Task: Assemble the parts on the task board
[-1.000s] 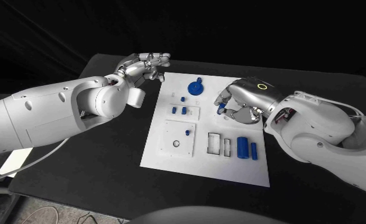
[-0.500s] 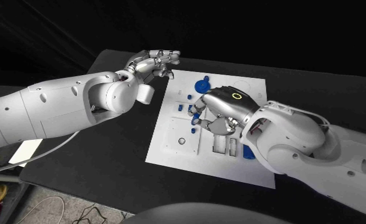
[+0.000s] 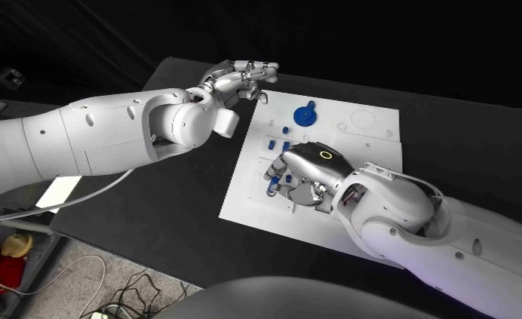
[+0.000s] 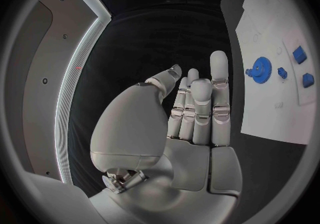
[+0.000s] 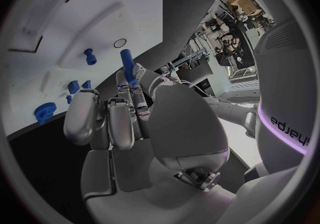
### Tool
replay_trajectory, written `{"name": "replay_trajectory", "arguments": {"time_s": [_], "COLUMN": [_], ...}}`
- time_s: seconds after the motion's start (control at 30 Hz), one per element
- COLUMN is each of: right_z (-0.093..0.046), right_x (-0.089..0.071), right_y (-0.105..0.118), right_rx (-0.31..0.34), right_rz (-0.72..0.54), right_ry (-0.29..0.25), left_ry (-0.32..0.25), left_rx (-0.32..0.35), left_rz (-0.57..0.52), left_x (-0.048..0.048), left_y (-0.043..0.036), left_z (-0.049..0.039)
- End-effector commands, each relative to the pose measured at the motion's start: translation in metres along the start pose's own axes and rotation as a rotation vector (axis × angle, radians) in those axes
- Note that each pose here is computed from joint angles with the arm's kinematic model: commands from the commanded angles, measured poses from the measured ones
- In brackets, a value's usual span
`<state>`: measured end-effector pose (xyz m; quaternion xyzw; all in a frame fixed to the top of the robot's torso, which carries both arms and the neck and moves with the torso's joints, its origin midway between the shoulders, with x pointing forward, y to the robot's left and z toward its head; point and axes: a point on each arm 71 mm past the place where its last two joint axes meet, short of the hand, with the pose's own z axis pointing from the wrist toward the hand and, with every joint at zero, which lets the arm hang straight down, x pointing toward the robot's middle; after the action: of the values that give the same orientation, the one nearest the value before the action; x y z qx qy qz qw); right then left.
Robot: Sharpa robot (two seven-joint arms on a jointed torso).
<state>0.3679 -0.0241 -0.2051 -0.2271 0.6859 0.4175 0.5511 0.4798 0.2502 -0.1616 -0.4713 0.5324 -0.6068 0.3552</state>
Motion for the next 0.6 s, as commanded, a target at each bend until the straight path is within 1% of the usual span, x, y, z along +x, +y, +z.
{"name": "replay_trajectory", "arguments": {"time_s": [0.03,0.23,0.6], "right_z": [0.003,0.006,0.008], "right_x": [0.009,0.019,0.025], "right_y": [0.002,0.001,-0.005], "right_rx": [-0.025,-0.023,-0.004], "right_rz": [0.014,0.028,0.019], "right_ry": [0.010,0.027,0.041], "left_ry": [0.023,0.025,0.026], "left_rx": [0.007,0.007,0.007], "left_rz": [-0.011,-0.012,-0.012], "left_x": [0.0031,0.0038,0.0038], "left_y": [-0.0005,-0.0003,-0.0004], "left_z": [0.0007,0.0010,0.0007]}}
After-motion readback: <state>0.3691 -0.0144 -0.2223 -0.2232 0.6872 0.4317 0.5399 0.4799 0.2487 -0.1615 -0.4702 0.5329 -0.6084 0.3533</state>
